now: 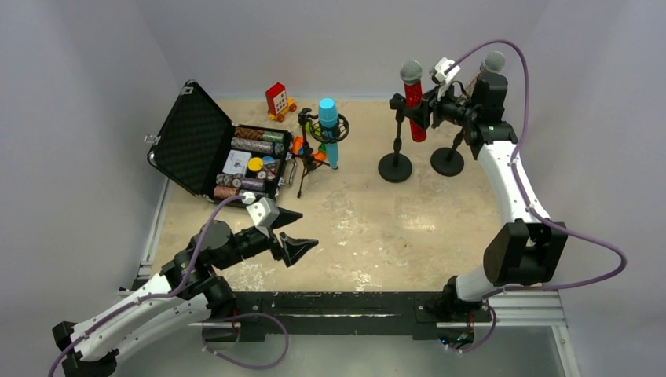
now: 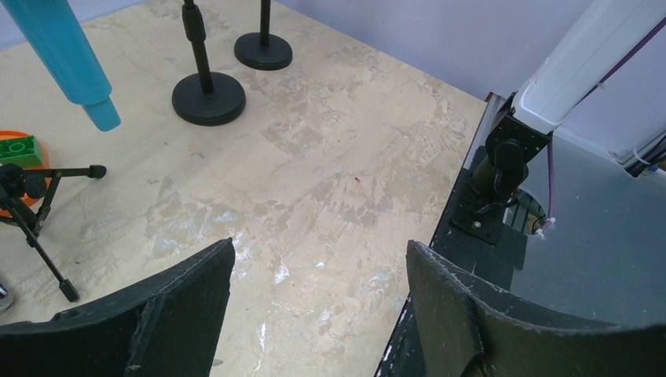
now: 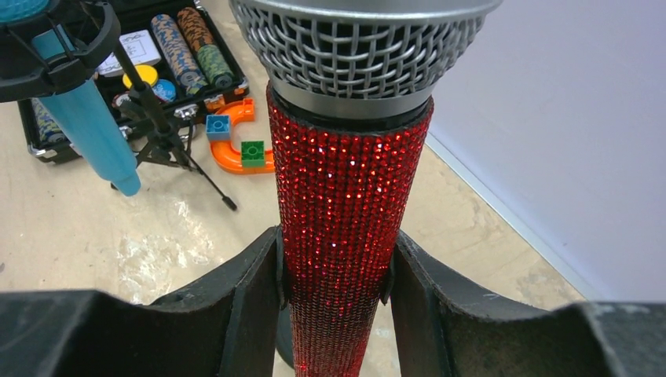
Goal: Attach the microphones to the stand
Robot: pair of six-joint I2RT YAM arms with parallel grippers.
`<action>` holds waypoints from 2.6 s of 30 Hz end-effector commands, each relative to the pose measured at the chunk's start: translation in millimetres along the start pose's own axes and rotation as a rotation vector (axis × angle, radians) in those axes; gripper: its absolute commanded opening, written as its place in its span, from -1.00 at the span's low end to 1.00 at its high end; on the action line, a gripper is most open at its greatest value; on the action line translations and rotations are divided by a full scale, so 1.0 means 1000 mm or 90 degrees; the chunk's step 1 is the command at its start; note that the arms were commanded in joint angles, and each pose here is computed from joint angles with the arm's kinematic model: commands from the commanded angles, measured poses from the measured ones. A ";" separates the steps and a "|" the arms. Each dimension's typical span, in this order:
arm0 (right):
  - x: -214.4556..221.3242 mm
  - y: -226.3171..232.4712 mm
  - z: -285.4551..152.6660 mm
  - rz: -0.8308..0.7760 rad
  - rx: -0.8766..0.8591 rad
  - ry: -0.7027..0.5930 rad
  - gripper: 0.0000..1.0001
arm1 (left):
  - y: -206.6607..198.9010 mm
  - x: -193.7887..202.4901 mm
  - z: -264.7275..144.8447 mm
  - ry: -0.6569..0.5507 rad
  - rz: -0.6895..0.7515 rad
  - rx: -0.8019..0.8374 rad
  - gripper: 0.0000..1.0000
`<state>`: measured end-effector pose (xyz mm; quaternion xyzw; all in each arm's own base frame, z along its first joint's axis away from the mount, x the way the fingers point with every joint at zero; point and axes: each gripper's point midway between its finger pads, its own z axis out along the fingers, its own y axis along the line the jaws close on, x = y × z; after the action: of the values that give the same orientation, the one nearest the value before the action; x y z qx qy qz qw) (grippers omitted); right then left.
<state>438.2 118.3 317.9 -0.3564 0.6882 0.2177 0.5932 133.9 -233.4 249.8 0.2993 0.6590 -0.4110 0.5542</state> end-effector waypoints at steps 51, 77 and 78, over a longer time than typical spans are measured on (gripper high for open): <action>-0.020 0.116 -0.242 0.159 0.439 -0.116 0.97 | 0.067 -0.127 -0.088 -0.069 -0.068 -0.343 0.99; -0.015 0.127 -0.254 0.123 0.466 -0.135 0.98 | 0.055 -0.101 -0.126 -0.058 -0.075 -0.351 0.99; -0.014 0.126 -0.254 0.123 0.467 -0.135 0.98 | 0.055 -0.100 -0.126 -0.056 -0.075 -0.351 0.99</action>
<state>175.8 24.5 366.6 -0.0356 0.6893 0.0581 0.7213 141.6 -93.1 340.2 0.0890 0.7396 -0.2570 0.6157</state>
